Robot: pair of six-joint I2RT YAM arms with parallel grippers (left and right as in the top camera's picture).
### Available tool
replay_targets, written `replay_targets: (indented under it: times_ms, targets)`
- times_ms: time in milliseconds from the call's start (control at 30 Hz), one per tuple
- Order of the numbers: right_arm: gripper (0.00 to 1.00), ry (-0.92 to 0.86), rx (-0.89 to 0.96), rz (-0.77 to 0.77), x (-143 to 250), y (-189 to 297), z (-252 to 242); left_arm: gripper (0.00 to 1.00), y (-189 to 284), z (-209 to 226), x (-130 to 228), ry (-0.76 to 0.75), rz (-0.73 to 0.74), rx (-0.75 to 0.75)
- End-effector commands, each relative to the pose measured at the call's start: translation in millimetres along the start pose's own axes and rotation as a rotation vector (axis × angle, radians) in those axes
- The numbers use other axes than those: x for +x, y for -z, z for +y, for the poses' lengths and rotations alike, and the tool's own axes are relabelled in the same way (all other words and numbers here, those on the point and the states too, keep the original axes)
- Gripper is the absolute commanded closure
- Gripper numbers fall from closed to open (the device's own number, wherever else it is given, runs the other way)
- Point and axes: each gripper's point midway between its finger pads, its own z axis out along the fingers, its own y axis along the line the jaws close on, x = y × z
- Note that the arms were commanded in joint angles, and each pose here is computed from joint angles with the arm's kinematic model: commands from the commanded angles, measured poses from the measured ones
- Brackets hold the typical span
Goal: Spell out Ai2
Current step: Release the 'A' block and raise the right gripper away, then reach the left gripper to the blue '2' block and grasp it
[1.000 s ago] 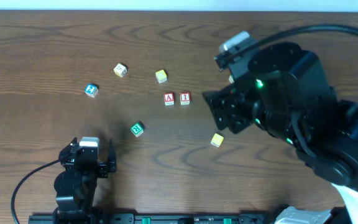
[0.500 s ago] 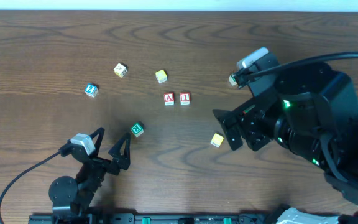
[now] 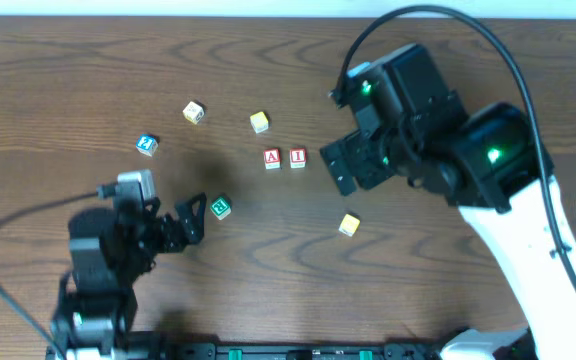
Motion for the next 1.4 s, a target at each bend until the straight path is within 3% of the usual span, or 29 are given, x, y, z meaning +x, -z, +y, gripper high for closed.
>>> replay_targets:
  times_ms: [0, 167, 367, 567, 733, 933, 1367]
  targets:
    - [0.01, -0.011, -0.052, -0.065, -7, 15, -17, 0.05, 3, 17, -27, -0.095, 0.059, -0.162]
    - [0.01, -0.077, -0.138, -0.120, -15, 5, -48, 0.05, -1, 48, -29, -0.067, 0.289, -0.368]
    - [0.01, -0.117, -0.164, -0.165, -20, -12, -71, 0.05, -33, 63, -16, -0.119, 0.488, -0.371]
    - [0.01, -0.095, -0.190, -0.178, -18, -35, -78, 0.05, -70, 95, -30, -0.341, 0.548, -0.435]
    - [0.01, -0.087, -0.185, -0.168, -13, -44, -82, 0.05, -100, 111, -44, -0.509, 0.570, -0.403]
    - [0.01, -0.086, -0.185, -0.165, -12, -44, -82, 0.05, -126, 136, -61, -0.593, 0.585, -0.393]
    - [0.01, -0.086, -0.185, -0.166, -12, -44, -82, 0.05, -170, 157, -50, -0.671, 0.686, -0.315]
